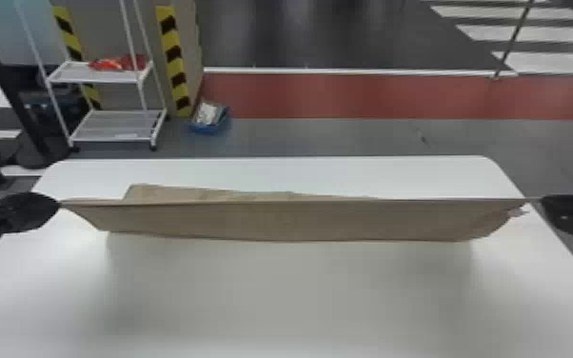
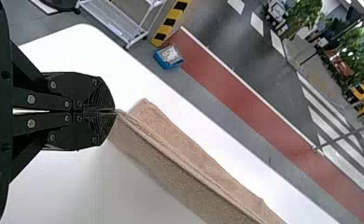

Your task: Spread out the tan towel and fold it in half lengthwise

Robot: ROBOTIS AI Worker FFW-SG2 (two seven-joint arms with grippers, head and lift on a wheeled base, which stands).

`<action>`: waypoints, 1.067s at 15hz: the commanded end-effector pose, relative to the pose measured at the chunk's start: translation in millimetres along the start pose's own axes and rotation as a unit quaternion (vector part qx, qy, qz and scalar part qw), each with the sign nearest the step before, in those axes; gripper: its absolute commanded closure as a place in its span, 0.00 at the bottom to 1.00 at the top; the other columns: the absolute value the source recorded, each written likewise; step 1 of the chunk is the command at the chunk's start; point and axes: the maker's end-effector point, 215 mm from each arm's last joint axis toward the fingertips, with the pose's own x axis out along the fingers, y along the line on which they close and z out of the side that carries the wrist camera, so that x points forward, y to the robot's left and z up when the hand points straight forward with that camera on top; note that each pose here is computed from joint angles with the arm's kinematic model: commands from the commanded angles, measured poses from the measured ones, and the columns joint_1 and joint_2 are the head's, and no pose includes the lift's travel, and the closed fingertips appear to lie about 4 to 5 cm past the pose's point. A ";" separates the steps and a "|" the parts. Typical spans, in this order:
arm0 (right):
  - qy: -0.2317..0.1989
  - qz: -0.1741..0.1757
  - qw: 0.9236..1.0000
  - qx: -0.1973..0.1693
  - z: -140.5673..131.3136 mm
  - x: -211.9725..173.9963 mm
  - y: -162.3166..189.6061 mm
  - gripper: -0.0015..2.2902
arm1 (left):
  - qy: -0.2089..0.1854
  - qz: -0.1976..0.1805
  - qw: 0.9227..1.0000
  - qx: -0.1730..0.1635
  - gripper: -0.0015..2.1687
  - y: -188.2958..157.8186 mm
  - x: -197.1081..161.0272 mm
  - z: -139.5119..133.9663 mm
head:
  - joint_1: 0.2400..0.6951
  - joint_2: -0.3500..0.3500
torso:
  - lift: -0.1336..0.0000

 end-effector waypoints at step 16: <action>0.081 0.069 0.994 -0.005 -79.9 64.4 6.7 0.70 | 0.050 -0.152 0.983 0.091 0.60 -44.4 81.1 9.8 | 1.00 0.43 | 0.07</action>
